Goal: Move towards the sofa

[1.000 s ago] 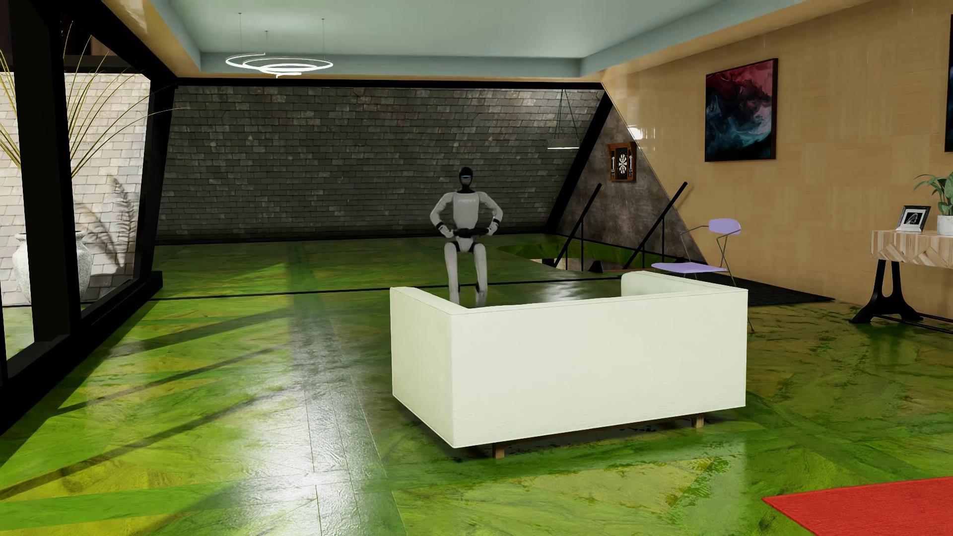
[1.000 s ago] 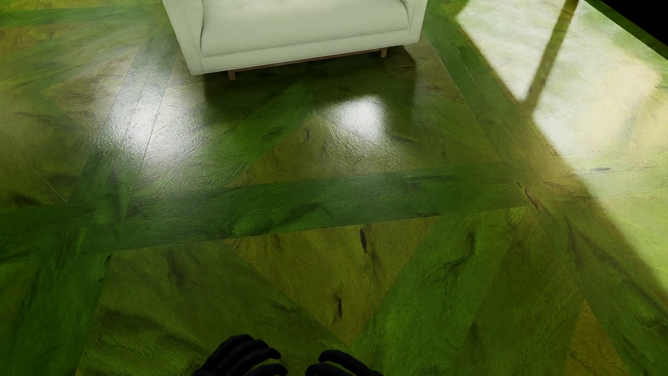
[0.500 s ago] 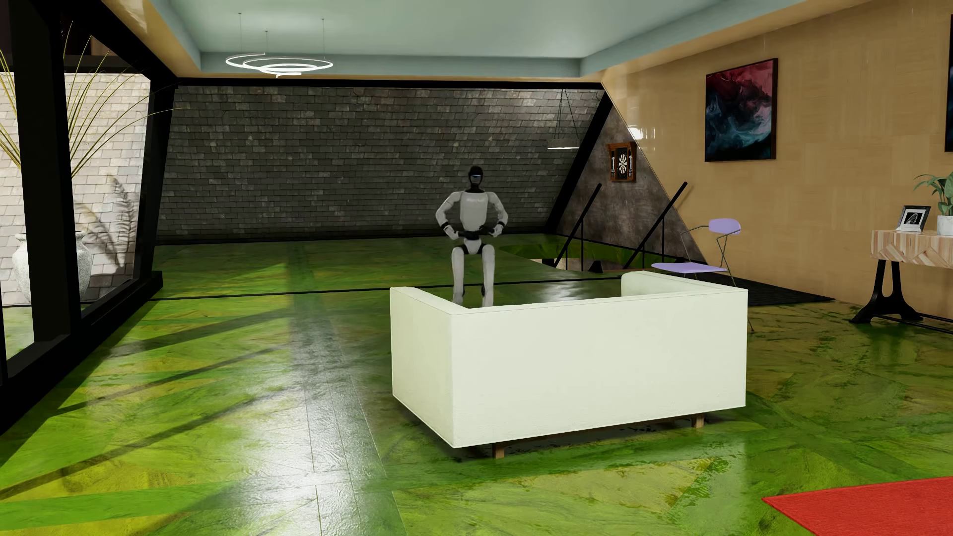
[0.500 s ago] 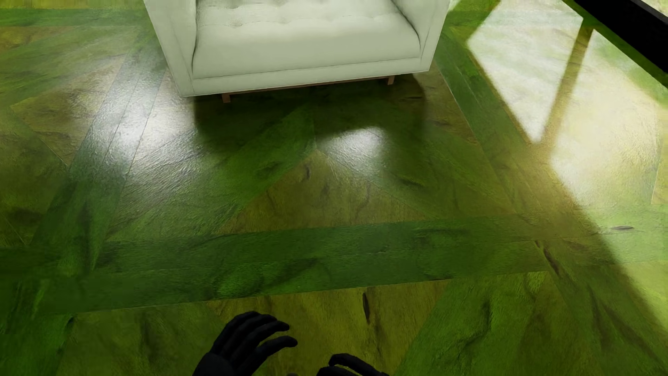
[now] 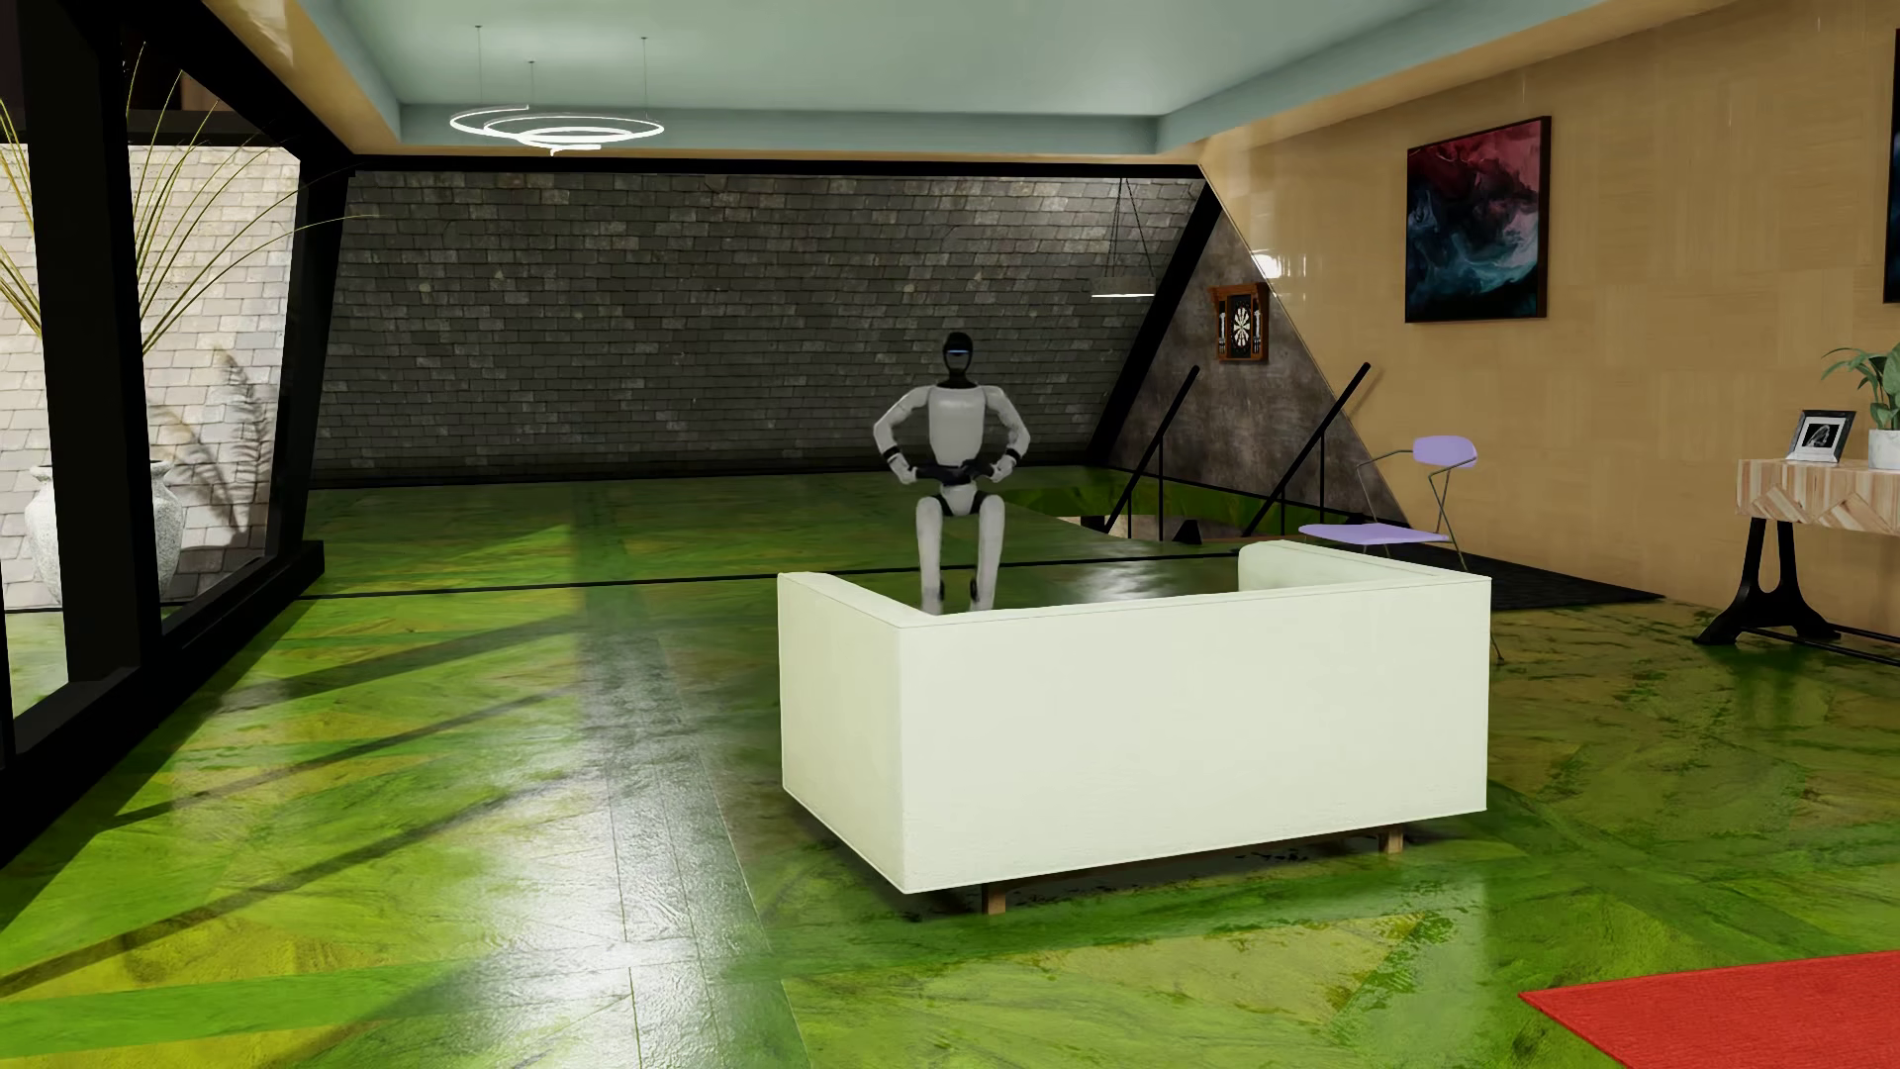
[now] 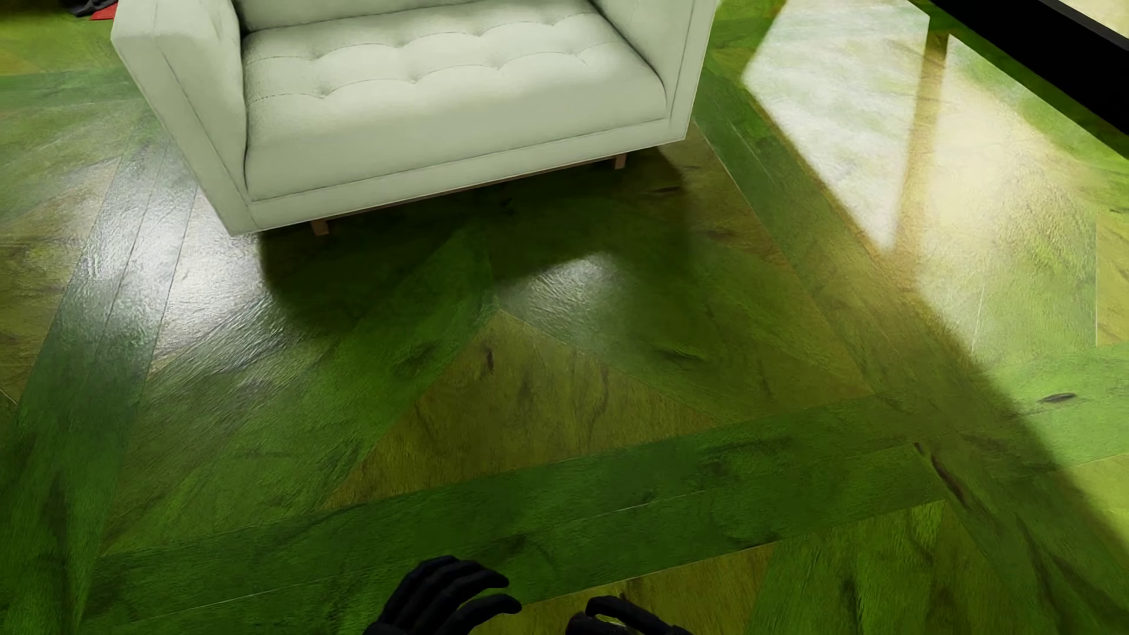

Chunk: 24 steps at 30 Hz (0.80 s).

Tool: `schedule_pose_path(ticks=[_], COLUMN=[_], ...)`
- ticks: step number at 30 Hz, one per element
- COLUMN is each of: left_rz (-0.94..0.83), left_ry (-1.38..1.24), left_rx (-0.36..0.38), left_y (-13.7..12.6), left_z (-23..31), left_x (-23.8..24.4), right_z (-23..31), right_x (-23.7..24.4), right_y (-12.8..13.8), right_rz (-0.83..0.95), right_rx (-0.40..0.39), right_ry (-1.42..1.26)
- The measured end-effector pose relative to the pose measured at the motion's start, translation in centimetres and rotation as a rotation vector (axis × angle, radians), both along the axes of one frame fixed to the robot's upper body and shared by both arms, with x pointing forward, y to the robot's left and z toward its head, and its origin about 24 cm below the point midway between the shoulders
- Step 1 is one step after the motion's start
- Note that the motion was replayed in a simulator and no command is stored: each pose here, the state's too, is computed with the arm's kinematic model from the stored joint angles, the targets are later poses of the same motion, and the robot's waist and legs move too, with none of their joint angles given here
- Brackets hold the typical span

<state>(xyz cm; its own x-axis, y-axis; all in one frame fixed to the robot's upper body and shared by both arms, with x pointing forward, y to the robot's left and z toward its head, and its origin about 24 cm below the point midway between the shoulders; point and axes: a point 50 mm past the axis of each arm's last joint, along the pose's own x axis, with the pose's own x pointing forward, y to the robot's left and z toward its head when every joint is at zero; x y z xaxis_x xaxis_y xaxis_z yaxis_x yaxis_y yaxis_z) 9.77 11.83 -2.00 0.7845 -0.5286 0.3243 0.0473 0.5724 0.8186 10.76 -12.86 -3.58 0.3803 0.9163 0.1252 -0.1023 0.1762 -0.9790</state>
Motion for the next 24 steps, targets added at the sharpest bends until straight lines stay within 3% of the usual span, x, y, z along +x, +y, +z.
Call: schedule_pose_path(ticks=[6, 9, 12, 14, 17, 21, 24], left_rz=[0.014, 0.094, 0.027, -0.049, -0.048, -0.057, -0.041], left_ry=[0.026, 0.058, 0.065, 0.04, 0.02, -0.039, -0.058], left_rx=[0.005, 0.008, 0.092, 0.149, 0.136, 0.164, 0.14], left_y=[0.5, 1.3, 2.3, 2.8, 2.7, 2.9, 2.5], left_z=[-0.2, -0.8, -1.3, -1.1, -0.7, 0.0, 0.3], left_x=[0.0, -0.1, -0.7, -0.6, 0.0, 0.5, 0.6], right_z=[0.2, 1.5, 0.8, 0.6, 1.4, 0.2, 0.0], right_x=[0.8, 1.7, 1.4, 1.0, 1.0, -0.6, -0.6], right_y=[0.6, 2.1, 1.8, 2.3, 3.7, 3.1, 3.2], right_rz=[-0.029, 0.007, 0.009, 0.005, 0.028, 0.043, 0.039], right_rx=[0.006, 0.106, 0.075, 0.099, 0.175, 0.127, 0.126], right_ry=[-0.03, -0.113, -0.091, -0.059, -0.048, 0.024, 0.035])
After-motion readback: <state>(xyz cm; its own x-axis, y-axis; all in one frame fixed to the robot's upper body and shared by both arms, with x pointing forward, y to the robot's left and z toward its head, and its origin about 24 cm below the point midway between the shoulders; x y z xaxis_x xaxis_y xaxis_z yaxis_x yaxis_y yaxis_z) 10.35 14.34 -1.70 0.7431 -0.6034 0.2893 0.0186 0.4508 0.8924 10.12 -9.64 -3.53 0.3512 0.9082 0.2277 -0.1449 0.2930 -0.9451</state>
